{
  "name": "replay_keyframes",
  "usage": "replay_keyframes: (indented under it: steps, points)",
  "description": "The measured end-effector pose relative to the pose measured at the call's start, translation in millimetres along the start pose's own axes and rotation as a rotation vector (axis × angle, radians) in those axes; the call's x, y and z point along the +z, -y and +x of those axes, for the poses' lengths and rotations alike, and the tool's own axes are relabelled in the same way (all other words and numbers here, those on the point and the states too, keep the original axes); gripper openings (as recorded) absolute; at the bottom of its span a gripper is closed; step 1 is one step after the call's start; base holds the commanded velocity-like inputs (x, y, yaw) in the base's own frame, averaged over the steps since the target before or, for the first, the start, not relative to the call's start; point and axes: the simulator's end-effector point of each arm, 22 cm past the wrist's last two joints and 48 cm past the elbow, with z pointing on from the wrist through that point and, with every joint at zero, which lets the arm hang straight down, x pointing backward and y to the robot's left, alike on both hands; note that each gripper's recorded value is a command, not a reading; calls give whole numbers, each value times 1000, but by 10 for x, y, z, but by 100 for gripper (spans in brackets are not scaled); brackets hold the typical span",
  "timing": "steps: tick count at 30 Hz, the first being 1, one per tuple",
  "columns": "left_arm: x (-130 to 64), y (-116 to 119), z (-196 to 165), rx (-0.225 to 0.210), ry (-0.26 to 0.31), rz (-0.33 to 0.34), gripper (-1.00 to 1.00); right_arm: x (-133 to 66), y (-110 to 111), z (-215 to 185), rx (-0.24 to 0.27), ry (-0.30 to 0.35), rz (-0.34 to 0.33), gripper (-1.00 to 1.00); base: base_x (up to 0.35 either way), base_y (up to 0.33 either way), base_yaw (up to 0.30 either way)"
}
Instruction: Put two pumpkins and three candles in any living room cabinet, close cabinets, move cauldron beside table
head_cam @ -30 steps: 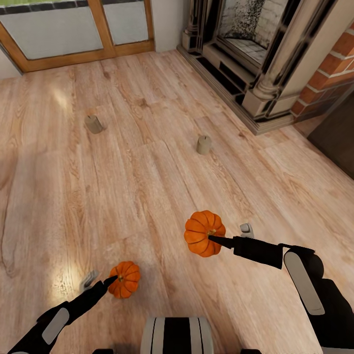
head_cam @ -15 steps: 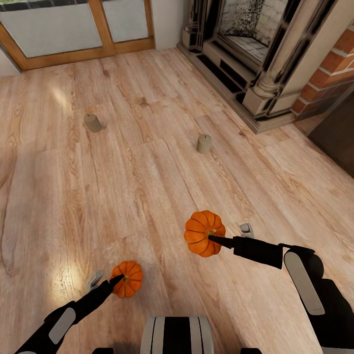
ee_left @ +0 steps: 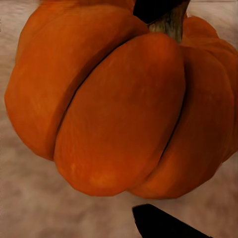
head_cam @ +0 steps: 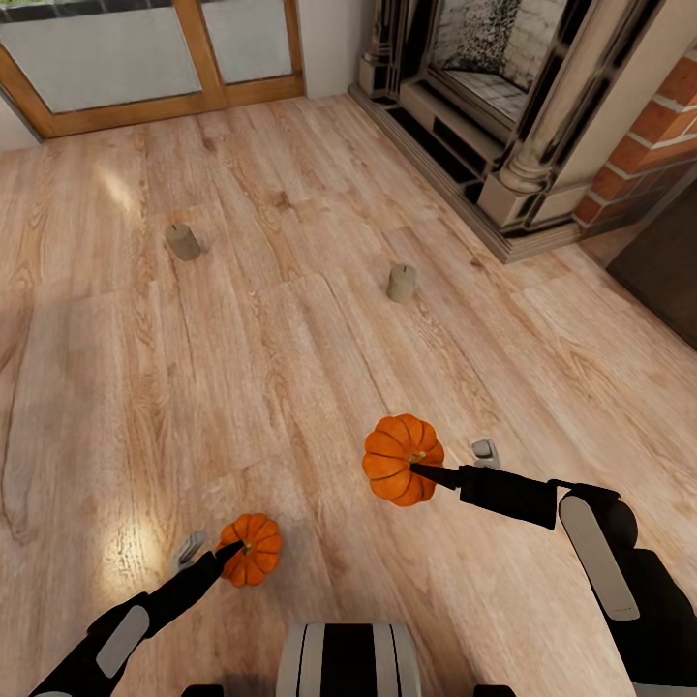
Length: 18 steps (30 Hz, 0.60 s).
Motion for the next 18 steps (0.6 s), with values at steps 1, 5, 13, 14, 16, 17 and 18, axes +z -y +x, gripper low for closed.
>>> replay_keyframes:
  steps: [1,5,13,14,16,17,18]
  points:
    - [0,10,4,0,-1,5,-100,0,0,0,0,0,0,-100,0,0,0]
    - [0,-21,-1,-1,0,-10,-100,0,0,0,0,0,0,-100,0,0,0]
    - [-2,-24,-1,1,-1,-10,-100,0,4,2,1,0,1,-100,0,0,0]
    - [-2,-24,-1,1,-1,-10,-100,0,5,3,1,0,1,-100,0,0,0]
    - [-2,-24,0,1,-2,-10,-100,0,5,3,1,0,1,-100,0,0,0]
    - [-2,-24,0,1,-2,-10,-100,0,5,3,1,0,1,-100,0,0,0]
    - [-2,-25,0,1,-2,-10,-100,0,5,3,1,0,1,-100,0,0,0]
